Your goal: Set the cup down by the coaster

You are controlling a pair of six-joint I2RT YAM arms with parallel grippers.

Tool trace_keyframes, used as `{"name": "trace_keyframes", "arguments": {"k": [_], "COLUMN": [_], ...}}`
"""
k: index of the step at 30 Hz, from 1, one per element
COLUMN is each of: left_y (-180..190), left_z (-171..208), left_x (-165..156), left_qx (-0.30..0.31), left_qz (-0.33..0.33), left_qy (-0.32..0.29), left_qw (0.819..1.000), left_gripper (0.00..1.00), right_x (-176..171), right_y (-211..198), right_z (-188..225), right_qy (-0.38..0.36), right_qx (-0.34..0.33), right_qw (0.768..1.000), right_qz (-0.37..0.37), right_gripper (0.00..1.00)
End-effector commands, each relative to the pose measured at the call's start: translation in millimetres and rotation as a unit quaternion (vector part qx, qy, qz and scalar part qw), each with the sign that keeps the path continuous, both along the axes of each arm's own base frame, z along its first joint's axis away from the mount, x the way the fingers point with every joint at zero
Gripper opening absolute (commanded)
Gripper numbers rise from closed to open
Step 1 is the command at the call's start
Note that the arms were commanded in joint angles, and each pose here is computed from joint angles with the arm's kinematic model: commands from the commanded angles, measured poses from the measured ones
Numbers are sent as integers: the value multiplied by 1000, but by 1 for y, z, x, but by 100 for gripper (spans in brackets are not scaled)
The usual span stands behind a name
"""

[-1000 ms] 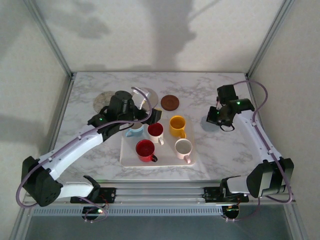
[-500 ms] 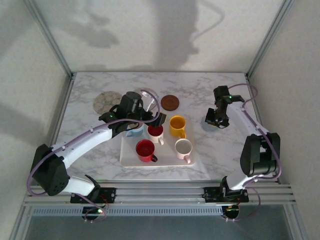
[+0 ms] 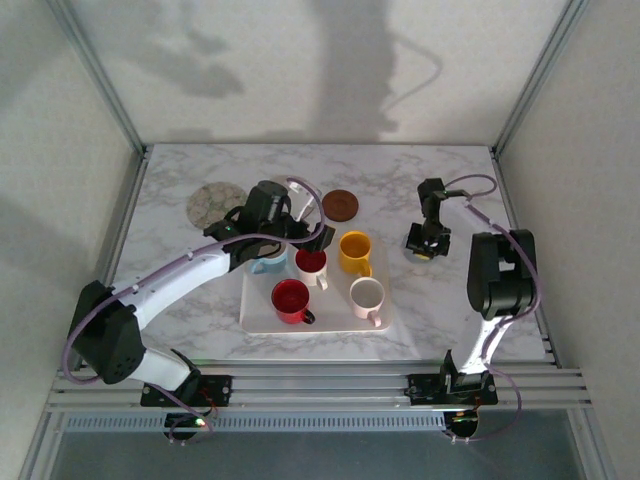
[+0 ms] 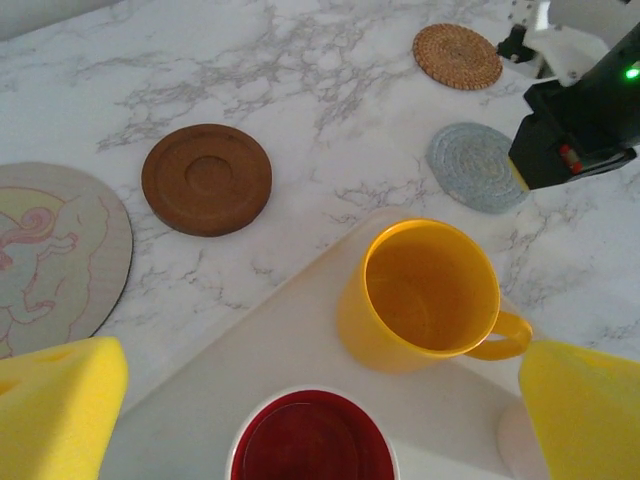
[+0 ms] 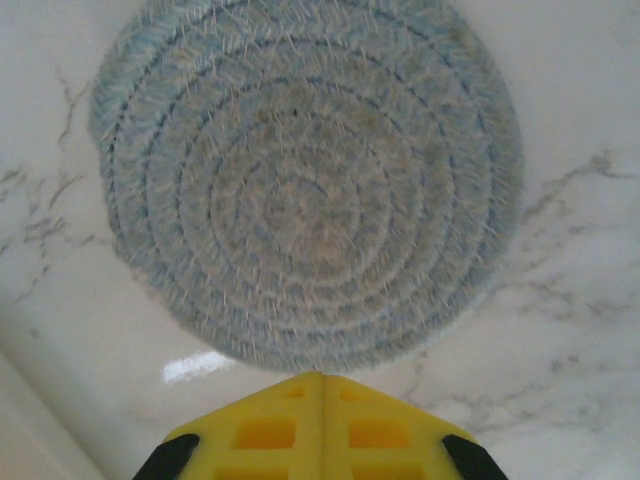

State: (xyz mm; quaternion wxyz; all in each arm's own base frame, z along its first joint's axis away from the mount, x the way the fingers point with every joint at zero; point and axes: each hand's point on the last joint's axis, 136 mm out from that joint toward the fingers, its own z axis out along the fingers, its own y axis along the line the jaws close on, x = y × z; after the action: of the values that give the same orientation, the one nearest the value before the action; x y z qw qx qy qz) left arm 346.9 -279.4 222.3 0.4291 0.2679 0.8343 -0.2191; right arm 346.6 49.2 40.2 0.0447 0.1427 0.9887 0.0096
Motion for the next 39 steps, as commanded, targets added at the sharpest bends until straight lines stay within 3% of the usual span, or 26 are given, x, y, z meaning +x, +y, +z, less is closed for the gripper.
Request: {"name": "trace_keyframes", "arguments": {"k": [1,15,39], "left_y": [2,27,60], "left_z": [6,3,2], "left_x": [5,9,18], "left_qx": [13,18,26], "left_qz": [7,42,82], "left_qy": [-12,-16,-6], "left_qw": [1000,999,996], "left_gripper": [100,100,100], "right_x": [17,37,100], "right_y": [-6,17,75], "right_z": [-1,-27,-25], "right_qy": [-9,12,5], "right_qx": [-17,27,66], "right_qw": [1000,999,995], "right_qz": [-10,12,74], "right_gripper": [0,0,0]}}
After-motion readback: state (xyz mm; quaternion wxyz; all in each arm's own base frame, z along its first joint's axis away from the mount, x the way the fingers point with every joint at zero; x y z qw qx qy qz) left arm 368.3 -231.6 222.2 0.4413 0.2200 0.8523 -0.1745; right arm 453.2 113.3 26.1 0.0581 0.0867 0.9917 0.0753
